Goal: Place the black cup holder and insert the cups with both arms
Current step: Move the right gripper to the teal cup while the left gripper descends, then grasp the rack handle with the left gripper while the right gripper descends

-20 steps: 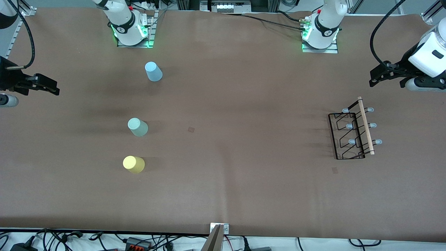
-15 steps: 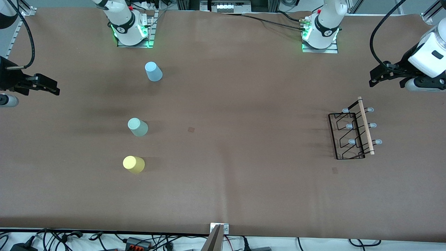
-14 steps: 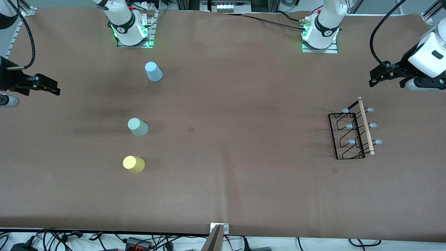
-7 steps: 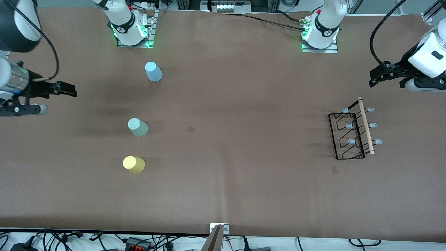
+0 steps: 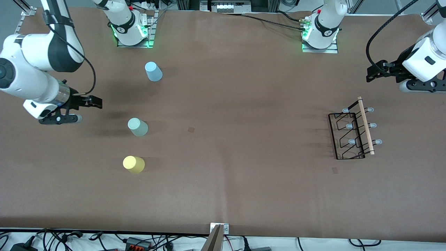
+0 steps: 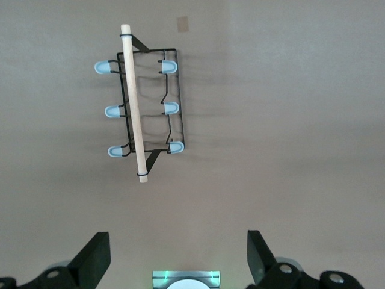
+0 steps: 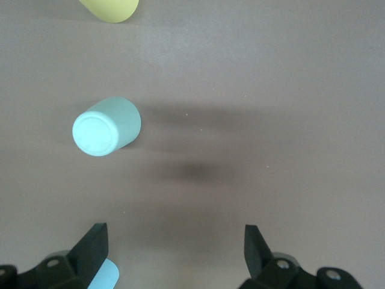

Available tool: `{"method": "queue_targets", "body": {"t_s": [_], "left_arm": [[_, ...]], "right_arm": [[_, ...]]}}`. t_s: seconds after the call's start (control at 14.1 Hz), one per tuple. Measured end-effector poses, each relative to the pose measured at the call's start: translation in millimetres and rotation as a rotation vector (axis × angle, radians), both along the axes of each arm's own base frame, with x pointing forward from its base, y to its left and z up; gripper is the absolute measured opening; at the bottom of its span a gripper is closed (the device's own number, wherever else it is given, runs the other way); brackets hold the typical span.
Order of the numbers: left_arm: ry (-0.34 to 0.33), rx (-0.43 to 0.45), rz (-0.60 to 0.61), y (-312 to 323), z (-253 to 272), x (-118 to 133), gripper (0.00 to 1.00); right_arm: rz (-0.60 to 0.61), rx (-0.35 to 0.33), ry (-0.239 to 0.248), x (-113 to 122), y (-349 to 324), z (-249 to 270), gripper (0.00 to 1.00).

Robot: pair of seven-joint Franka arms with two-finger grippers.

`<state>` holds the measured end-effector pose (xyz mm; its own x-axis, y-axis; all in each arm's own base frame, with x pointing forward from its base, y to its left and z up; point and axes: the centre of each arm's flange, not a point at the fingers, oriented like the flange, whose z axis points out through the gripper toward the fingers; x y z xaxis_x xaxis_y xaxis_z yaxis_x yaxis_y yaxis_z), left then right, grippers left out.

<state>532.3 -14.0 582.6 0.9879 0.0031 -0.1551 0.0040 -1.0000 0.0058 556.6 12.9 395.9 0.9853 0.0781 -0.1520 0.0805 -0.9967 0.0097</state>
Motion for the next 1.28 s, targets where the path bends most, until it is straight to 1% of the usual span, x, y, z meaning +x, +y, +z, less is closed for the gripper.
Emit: {"method": "queue_targets", "body": {"t_s": [0.14, 0.28, 0.43, 0.64, 0.71, 0.85, 1.0, 1.14, 1.28], "left_arm": [[0.023, -0.001, 0.008, 5.0, -12.1, 8.2, 1.0], [0.058, -0.005, 0.006, 8.0, -34.5, 26.4, 1.0], [0.074, -0.008, 0.005, 9.6, -48.3, 43.2, 1.0], [0.106, -0.008, 0.024, 22.1, -69.4, 52.2, 1.0], [0.104, -0.001, 0.032, 28.0, -78.4, 56.6, 1.0], [0.064, 0.025, 0.031, 34.0, -105.0, 68.4, 1.0], [0.0, 0.039, 0.022, 34.9, -143.8, 74.8, 1.0], [-0.061, 0.038, 0.017, 34.5, -178.5, 74.1, 1.0], [-0.103, 0.038, 0.026, 41.0, -199.5, 71.0, 1.0]], "right_arm": [[0.004, 0.0, -0.013, -2.0, 2.8, 7.9, 1.0], [0.006, 0.0, -0.017, -2.9, 3.9, 10.4, 1.0], [0.007, 0.0, -0.015, -3.3, 4.6, 9.7, 1.0], [0.008, 0.0, -0.012, -3.9, 4.9, 8.7, 1.0], [0.008, -0.001, -0.01, -4.2, 4.9, 8.6, 1.0], [0.008, -0.001, -0.006, -4.6, 5.0, 8.3, 1.0], [0.008, -0.001, -0.004, -4.9, 5.0, 8.3, 1.0], [0.008, -0.001, 0.002, -6.0, 5.0, 8.8, 1.0], [0.008, -0.001, 0.001, -6.9, 5.0, 11.3, 1.0]]}}
